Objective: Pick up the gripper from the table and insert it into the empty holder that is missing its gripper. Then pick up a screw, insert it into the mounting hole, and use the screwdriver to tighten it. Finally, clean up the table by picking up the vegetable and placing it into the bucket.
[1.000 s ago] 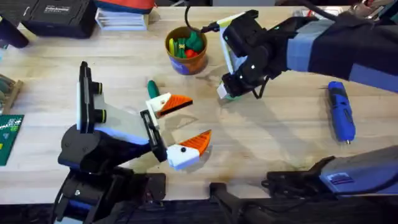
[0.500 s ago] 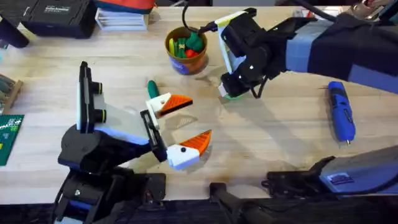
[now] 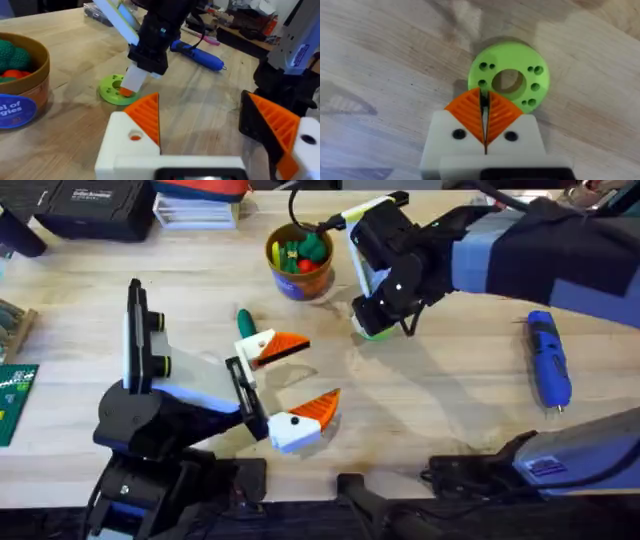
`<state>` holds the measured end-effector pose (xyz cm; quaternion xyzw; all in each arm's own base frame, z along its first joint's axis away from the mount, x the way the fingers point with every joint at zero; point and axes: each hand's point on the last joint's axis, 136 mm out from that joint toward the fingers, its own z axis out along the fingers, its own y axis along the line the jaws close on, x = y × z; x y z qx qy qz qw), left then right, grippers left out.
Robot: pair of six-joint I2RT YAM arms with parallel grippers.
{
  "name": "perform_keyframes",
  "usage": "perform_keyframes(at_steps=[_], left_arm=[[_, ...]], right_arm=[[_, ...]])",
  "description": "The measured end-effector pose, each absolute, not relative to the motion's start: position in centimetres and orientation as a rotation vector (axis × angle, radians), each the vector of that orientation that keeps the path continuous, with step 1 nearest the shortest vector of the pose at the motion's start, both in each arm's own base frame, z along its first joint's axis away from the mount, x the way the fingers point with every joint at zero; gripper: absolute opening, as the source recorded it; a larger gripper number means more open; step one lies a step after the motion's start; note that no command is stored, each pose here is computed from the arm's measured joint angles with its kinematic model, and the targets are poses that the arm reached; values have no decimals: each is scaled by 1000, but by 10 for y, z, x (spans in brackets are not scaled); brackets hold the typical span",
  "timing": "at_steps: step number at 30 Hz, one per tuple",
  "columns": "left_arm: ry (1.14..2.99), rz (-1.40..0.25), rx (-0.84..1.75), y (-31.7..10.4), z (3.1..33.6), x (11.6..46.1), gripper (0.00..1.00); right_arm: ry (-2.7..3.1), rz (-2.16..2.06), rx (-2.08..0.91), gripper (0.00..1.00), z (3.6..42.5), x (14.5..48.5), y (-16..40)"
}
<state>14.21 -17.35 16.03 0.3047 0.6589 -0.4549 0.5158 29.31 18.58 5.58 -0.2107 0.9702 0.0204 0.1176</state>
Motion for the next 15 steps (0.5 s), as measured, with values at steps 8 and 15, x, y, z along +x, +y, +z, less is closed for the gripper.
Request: perform_keyframes(at_steps=[8,15], left_arm=[[1583,-1093,732,-174,160,142,986],[1583,-1093,732,-174,160,142,986]], right_arm=[[2867,39,-635,6,60,289,183],[2823,38,-734,6,114,300,190]])
